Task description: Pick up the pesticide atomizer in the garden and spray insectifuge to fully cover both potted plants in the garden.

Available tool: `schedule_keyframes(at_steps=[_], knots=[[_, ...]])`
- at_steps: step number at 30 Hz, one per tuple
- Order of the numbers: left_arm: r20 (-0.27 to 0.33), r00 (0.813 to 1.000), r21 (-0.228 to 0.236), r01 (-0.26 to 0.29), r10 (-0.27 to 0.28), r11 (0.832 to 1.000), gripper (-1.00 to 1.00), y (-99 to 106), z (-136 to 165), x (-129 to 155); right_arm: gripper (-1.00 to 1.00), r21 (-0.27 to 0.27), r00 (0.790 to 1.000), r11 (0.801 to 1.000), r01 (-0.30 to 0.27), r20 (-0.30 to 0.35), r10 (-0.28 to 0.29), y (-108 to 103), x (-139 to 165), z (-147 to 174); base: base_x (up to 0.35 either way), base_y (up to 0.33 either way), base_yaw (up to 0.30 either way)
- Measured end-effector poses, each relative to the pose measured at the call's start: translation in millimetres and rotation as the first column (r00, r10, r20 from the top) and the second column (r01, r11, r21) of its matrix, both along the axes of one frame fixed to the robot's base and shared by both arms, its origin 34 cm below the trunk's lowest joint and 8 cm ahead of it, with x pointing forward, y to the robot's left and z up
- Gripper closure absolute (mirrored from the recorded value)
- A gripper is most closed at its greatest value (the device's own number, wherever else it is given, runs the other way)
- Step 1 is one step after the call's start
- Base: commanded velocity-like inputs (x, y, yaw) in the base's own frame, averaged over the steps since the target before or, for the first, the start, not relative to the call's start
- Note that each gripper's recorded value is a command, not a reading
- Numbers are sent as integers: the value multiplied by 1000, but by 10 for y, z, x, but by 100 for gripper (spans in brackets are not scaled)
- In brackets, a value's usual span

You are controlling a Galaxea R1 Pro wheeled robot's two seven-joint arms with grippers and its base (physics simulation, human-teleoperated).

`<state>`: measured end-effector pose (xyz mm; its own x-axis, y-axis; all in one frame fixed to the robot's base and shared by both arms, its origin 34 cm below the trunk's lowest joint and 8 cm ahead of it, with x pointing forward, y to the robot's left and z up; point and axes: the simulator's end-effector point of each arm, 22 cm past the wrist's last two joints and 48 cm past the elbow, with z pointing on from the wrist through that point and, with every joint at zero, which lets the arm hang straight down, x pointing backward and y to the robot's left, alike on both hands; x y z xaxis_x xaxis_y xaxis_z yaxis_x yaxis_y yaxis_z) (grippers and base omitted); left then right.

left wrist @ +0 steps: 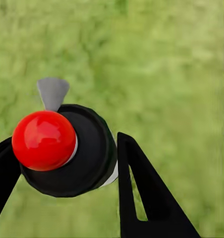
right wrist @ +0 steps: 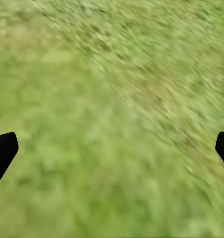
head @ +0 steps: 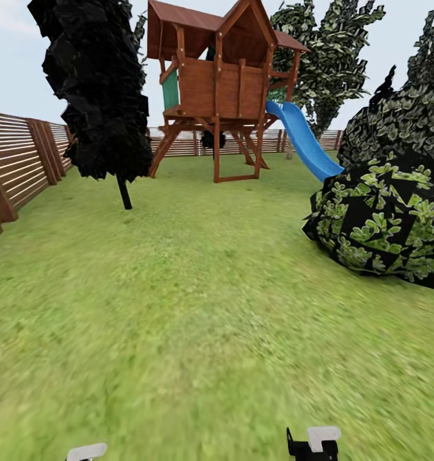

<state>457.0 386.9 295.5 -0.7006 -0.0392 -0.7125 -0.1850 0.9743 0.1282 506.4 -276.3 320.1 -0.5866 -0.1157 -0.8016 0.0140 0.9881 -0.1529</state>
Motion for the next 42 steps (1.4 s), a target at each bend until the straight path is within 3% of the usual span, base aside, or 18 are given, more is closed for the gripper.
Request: schedule_keyframes(at_steps=[13,32,42], knots=[[0,1000,0,-2,2,1000,100,2,-1,-3,-100,0,1000,1000,0,0,0,2,1,0,338,0,-223],[0,1000,0,0,0,1000,100,1,-1,-3,-100,-4,1000,1000,-3,0,3,-8,3,2,338,0,-6],[0,1000,0,0,0,1000,100,1,-1,-3,-100,-19,1000,1000,2,1,-2,-121,-1,6,338,0,0]])
